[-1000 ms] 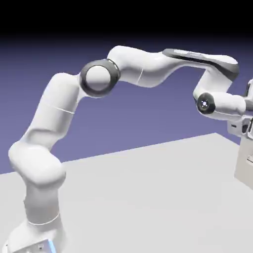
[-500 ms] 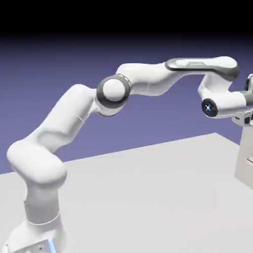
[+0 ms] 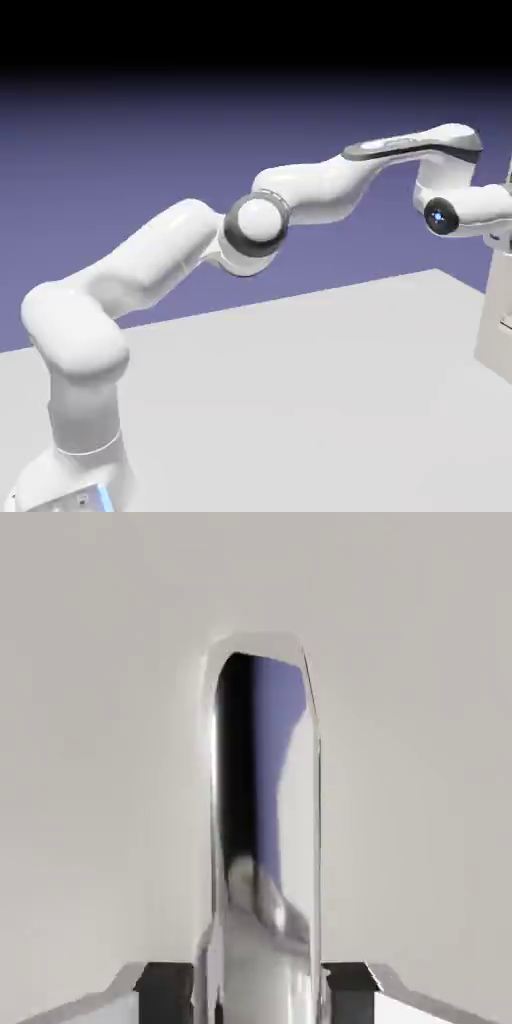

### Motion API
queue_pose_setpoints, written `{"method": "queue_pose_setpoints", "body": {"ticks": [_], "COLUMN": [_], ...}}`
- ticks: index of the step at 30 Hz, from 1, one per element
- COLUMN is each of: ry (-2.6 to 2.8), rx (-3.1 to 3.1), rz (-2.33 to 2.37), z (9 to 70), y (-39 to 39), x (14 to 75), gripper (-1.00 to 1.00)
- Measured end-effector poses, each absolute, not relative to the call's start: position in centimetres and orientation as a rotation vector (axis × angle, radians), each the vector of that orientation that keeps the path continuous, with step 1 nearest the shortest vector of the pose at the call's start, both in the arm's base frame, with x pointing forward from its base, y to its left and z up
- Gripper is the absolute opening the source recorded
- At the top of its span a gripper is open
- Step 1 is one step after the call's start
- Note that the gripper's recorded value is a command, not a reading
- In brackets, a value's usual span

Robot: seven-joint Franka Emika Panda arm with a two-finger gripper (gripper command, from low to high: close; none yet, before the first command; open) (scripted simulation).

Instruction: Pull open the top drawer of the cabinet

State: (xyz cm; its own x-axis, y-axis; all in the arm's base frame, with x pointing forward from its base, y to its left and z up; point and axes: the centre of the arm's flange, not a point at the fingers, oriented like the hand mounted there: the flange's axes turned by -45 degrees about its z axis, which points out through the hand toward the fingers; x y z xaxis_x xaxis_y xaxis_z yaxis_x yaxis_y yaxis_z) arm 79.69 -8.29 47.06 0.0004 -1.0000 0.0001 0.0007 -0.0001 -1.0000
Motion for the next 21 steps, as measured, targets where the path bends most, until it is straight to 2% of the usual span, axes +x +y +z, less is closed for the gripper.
{"method": "queue_pose_setpoints", "body": {"ticks": [11,21], "ry": [1.208,1.208], "rx": [-1.208,-1.208], "rz": [-1.209,-1.209], "z": [47.1,47.1], "y": [-8.3,-8.3], "x": [75.2,68.7], "gripper": [-1.0,-1.0]}}
